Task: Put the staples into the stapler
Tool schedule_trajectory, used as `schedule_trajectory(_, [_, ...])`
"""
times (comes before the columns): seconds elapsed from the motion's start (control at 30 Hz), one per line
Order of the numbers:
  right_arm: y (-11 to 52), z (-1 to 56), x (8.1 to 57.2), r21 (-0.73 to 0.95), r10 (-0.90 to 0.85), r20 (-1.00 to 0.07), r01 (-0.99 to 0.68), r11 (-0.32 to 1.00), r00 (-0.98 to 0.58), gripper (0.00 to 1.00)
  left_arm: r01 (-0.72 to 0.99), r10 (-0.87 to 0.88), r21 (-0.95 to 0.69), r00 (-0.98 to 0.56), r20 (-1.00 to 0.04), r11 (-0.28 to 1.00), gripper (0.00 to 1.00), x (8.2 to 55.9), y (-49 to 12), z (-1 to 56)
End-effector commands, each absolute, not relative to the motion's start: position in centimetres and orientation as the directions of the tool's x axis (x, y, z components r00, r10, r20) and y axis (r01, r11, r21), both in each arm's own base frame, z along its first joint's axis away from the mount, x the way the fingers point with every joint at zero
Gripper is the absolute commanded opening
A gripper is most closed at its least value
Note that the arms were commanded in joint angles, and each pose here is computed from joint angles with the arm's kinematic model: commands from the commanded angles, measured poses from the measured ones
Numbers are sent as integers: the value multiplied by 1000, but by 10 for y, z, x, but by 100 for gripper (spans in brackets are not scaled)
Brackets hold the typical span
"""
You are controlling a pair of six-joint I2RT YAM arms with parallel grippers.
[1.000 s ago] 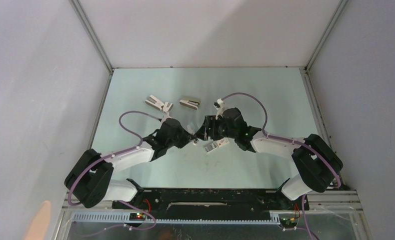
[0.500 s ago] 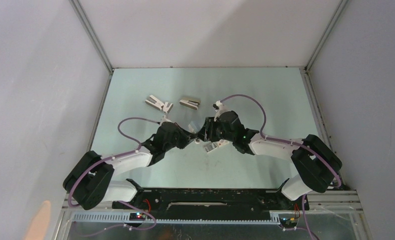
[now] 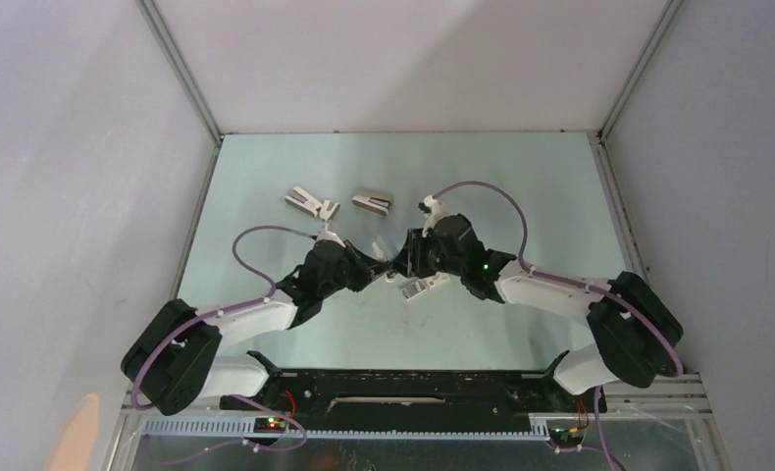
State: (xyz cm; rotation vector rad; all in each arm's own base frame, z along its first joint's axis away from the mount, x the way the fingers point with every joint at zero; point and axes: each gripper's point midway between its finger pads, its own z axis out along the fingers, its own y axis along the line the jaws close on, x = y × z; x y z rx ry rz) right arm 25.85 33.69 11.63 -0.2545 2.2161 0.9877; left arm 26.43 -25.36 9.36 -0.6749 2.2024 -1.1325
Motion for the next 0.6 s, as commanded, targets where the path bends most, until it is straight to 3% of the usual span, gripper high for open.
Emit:
schedule_trajectory(0.0, [321,171,268,526,44,-729,-517,676,-683,0,12,-567,-777,-677,-469,629,0,278,-244,112])
schedule_trajectory(0.37, [272,244,279,461,-39,-741,-550,697,-670,0,413,-284,-531,-523,-803,740,0,277,-255,144])
schedule_trajectory(0.57, [263,276,280,433,-78,-744,-567,701,-664,0,529,-158,-375,-410,-898,761,0,265,-264,155])
